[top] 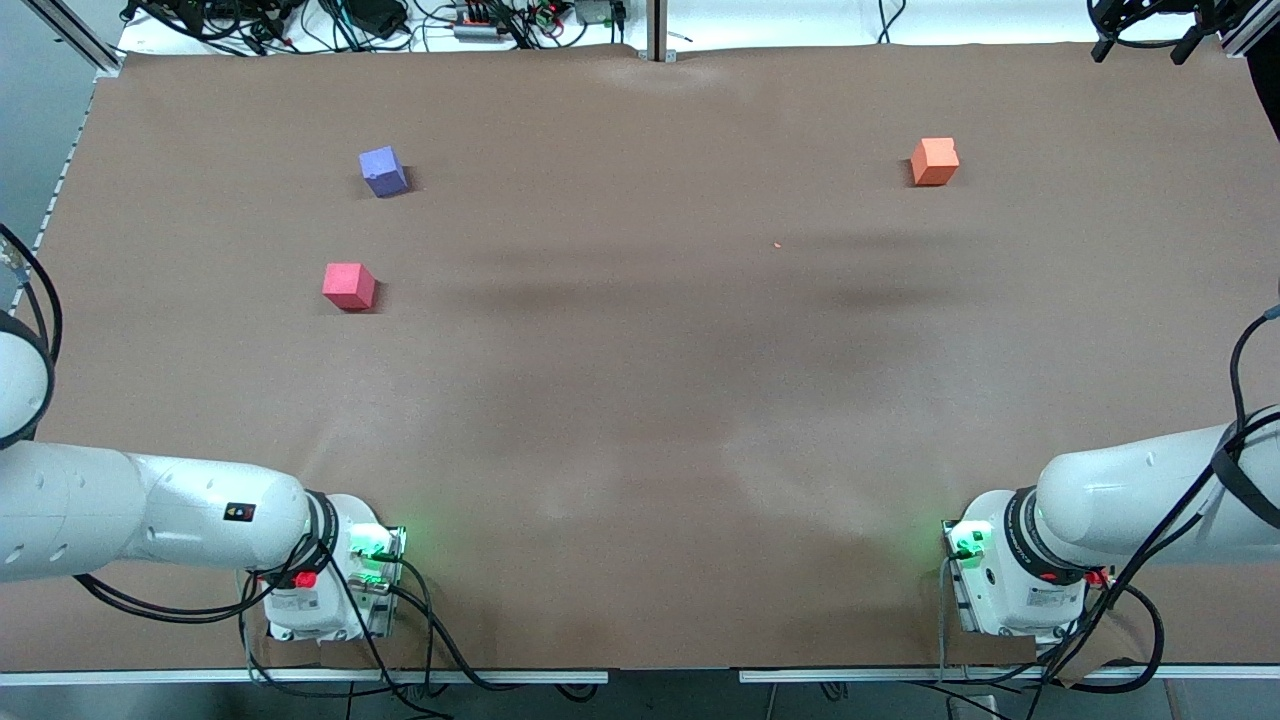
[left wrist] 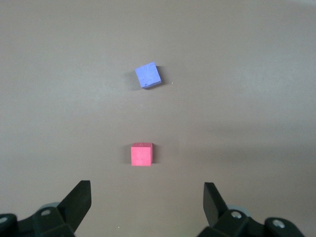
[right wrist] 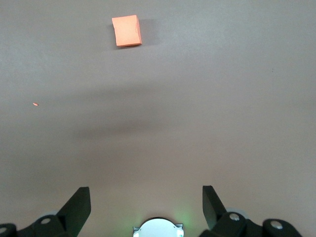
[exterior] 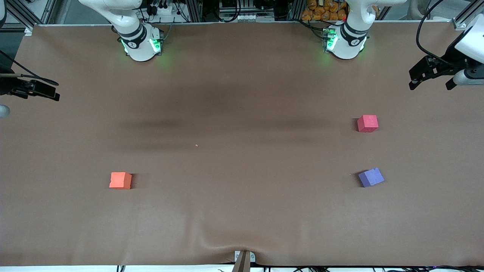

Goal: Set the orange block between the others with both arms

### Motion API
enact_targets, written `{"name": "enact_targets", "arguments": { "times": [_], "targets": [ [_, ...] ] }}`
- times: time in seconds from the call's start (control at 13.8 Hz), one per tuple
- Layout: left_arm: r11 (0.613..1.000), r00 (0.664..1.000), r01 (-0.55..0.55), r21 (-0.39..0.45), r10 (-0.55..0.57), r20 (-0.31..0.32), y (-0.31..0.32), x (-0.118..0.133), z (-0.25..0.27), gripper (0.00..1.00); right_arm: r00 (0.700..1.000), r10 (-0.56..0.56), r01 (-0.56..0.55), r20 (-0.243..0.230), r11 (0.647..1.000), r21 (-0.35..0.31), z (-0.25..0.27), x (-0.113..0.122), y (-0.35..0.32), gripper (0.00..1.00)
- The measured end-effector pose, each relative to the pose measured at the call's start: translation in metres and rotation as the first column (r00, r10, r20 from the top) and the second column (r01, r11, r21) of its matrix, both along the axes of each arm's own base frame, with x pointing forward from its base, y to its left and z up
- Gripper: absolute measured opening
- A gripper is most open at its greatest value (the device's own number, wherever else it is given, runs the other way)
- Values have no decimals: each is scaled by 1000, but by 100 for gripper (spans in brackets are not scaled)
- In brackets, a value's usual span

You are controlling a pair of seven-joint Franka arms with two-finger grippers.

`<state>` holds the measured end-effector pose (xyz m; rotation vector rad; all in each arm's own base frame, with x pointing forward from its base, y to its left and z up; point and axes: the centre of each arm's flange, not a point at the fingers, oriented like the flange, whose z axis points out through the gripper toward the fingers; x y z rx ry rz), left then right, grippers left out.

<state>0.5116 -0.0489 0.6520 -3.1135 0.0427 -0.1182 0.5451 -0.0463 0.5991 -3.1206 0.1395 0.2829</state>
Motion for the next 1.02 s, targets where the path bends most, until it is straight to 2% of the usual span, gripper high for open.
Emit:
{"name": "enact_targets", "arguments": {
  "times": [1.02],
  "targets": [
    [1000,997,-8,8,9,-80,3,5,-19,100,1000,9,-9,0,1000,0,0,0,5,100]
  ]
}}
